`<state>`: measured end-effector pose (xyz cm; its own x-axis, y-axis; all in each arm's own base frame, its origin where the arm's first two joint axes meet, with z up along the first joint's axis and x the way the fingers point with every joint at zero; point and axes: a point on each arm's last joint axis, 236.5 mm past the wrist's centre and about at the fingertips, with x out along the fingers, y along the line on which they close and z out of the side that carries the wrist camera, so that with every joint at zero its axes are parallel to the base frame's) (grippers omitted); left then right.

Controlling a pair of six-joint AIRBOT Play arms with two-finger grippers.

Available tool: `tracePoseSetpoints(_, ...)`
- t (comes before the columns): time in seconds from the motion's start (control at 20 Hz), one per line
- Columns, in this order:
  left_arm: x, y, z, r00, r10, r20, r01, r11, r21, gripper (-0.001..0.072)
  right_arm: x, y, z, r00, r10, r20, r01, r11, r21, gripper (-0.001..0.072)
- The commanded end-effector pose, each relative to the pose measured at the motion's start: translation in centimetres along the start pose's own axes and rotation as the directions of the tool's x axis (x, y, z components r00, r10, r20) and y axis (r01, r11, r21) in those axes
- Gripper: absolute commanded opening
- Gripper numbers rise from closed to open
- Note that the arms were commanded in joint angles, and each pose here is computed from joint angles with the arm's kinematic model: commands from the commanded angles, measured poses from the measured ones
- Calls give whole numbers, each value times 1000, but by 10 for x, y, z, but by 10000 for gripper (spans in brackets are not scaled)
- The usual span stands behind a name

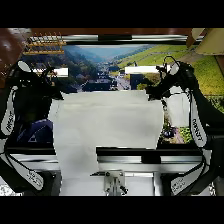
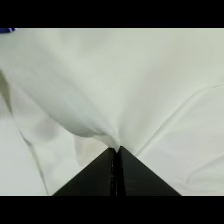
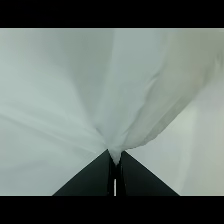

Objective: Fold the shirts.

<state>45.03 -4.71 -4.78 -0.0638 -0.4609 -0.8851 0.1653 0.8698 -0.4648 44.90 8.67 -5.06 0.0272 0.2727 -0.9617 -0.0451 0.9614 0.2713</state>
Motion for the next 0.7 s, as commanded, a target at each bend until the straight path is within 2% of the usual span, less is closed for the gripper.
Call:
tracePoseSetpoints(0.0, 15, 0, -23, 996, -26, -86, 24, 999, -33, 26, 10, -2, -23, 995, -14, -103, 17, 999, 30, 62)
tracePoseSetpoints(0.15, 21, 9, -31, 994, -13, -112, 8, 999, -49, 26, 22, -6, -39, 986, -17, -165, 24, 999, 43, 62)
tracePoseSetpoints(0.4, 18, 14, -32, 994, -14, -105, 8, 998, -59, 26, 22, -21, -37, 984, -76, -159, 83, 996, 38, 62)
tracePoseSetpoints(0.65, 16, 36, -33, 992, 69, -104, -75, 996, -54, 26, 24, -20, -41, 982, -70, -176, 84, 994, 70, 63)
